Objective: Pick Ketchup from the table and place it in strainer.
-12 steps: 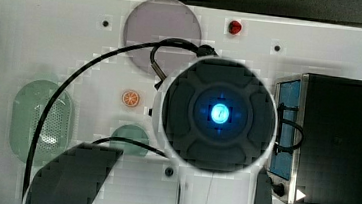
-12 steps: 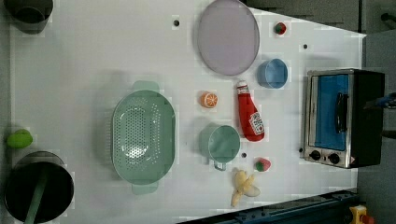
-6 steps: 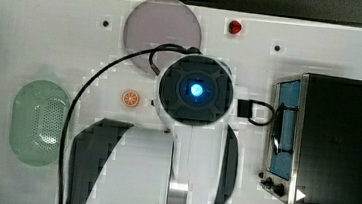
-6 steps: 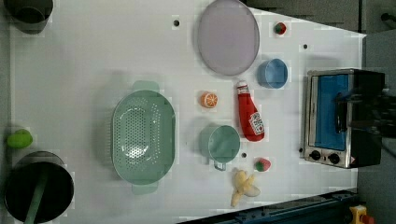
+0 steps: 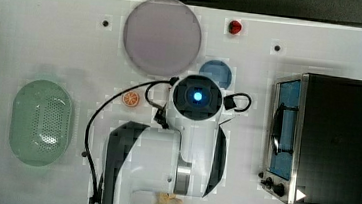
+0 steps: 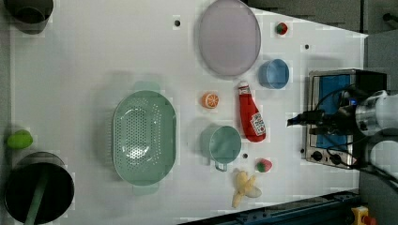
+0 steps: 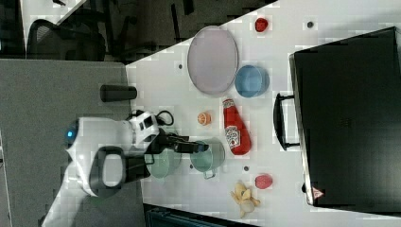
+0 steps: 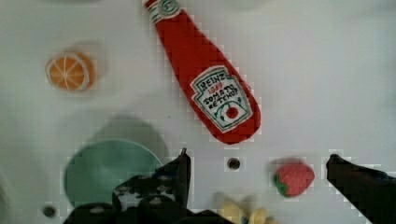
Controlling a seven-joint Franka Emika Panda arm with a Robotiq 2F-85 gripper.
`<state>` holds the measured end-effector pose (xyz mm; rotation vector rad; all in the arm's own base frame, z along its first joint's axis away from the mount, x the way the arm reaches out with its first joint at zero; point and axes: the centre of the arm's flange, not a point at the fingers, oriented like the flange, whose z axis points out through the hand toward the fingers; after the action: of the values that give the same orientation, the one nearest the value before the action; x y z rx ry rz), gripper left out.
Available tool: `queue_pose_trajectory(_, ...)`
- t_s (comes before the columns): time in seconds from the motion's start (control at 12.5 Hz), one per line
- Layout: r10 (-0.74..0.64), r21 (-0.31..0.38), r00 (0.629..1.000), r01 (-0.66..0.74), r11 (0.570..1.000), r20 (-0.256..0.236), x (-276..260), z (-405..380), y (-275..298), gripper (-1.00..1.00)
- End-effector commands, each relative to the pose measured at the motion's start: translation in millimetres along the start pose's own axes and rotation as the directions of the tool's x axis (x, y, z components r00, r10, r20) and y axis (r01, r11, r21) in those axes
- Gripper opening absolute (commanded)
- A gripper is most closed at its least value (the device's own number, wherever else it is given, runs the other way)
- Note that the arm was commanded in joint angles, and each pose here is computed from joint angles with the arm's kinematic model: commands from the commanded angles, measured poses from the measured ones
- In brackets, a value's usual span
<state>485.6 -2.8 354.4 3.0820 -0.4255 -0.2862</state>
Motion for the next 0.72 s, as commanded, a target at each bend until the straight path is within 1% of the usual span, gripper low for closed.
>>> queue_pose_trajectory(0.08,-0.384,-0.015,0.919,0.384,0.923,-0.088,0,12,-3,1.0)
queue_pose_trajectory(0.16,-0.413,-0.02,0.904,0.413,0.91,-0.11,1,26,-2,1.0)
queue_pose_trajectory(0.24,-0.413,-0.021,0.902,0.414,0.91,-0.127,2,40,-2,1.0)
queue_pose_trajectory(0.32,-0.414,-0.019,0.901,0.415,0.91,-0.129,3,54,-3,1.0)
queue_pose_trajectory(0.56,-0.425,-0.002,0.901,0.427,0.904,-0.083,8,98,-10,1.0)
queue_pose_trajectory(0.64,-0.434,-0.004,0.897,0.435,0.9,-0.08,12,111,-12,1.0)
queue_pose_trajectory(0.72,-0.455,-0.023,0.886,0.455,0.89,-0.09,16,122,-14,1.0)
